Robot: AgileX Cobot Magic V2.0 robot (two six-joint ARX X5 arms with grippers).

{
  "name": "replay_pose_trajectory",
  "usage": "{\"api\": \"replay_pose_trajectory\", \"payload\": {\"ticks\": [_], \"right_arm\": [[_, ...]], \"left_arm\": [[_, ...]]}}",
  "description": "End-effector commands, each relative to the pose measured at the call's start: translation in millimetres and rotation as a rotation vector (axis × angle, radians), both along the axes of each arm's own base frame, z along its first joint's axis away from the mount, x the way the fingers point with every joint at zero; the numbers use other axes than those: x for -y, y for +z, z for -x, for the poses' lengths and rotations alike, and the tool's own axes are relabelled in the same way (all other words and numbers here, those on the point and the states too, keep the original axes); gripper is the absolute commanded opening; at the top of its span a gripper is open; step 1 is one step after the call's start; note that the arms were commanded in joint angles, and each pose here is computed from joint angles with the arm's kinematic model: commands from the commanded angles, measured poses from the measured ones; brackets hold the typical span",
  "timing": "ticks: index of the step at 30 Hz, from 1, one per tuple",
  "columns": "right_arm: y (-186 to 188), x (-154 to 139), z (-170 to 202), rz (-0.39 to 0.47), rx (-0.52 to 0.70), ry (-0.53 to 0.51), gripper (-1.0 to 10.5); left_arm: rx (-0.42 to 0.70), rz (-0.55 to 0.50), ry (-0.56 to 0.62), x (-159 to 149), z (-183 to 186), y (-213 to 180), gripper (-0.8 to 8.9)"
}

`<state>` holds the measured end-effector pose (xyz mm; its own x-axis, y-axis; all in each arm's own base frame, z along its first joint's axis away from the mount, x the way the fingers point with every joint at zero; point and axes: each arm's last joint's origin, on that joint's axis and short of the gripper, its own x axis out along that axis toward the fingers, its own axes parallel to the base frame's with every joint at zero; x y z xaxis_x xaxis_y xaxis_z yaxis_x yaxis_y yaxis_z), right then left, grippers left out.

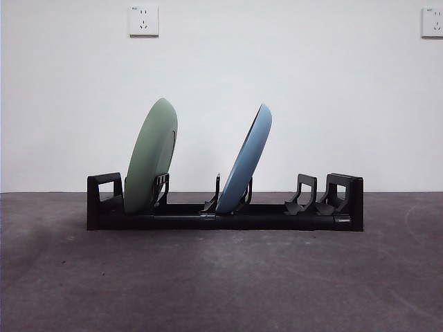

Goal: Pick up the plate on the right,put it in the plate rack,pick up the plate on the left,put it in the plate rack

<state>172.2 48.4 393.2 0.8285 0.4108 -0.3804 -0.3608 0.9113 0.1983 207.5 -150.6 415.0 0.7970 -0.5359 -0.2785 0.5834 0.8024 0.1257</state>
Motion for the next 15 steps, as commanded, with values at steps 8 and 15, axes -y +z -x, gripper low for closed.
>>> {"api": "replay_pose_trajectory", "payload": {"ticks": [8,15], "right_arm": [[-27.3,6.1,14.3,0.055,0.041,-0.084,-0.1],[-75.4,10.1,27.5,0.055,0.068,-0.109,-0.1]], "left_arm": [[-0.037,-0.011,0.211,-67.2,34.7,-19.2,-0.08],[-0.041,0.105,0.313,-96.2,69.6,-74.9,-0.08]]}}
